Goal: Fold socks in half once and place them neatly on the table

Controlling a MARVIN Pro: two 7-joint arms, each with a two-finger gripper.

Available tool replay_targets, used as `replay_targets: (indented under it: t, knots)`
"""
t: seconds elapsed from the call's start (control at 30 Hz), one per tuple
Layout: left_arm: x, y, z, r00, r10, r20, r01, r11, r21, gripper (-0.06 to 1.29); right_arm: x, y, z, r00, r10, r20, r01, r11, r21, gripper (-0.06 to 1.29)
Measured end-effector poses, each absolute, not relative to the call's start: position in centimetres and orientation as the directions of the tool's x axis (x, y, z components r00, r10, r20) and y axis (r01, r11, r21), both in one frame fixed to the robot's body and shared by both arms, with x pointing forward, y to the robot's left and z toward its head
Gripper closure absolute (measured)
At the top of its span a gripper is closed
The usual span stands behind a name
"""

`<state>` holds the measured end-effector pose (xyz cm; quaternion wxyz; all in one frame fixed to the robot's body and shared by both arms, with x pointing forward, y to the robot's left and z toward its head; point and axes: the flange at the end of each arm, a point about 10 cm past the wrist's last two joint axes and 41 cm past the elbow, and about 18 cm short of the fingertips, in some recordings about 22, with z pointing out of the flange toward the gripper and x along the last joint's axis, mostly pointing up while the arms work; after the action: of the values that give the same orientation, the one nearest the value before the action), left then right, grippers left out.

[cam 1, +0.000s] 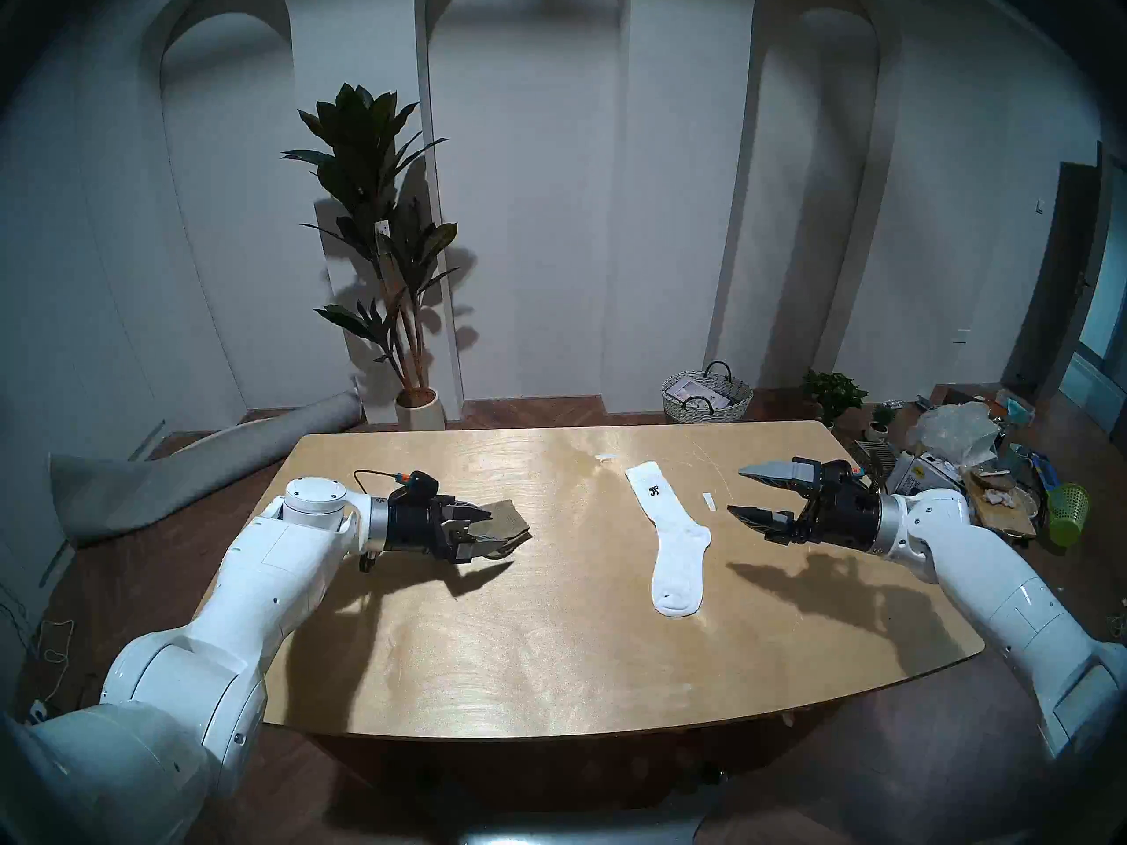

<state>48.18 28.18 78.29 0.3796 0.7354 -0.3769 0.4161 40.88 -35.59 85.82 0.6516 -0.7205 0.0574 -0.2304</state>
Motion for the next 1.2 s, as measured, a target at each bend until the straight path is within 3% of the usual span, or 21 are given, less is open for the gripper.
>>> replay_targets:
  t: [0.6, 1.2]
  knots:
    - [49.9, 33.7, 87.3, 0.136, -0.181, 0.974, -0.832, -0.555, 0.013, 0.01, 42.6, -38.7, 88.0, 0.843, -0.445, 0.301, 0.239, -0.191, -0.952, -0.02]
    - [47.5, 38.1, 87.2, 0.184, -0.156, 0.971, -0.749, -0.662, 0.035, 0.01, 46.1, -38.8, 86.5, 0.818, -0.491, 0.298, 0.16, -0.304, -0.939, -0.02]
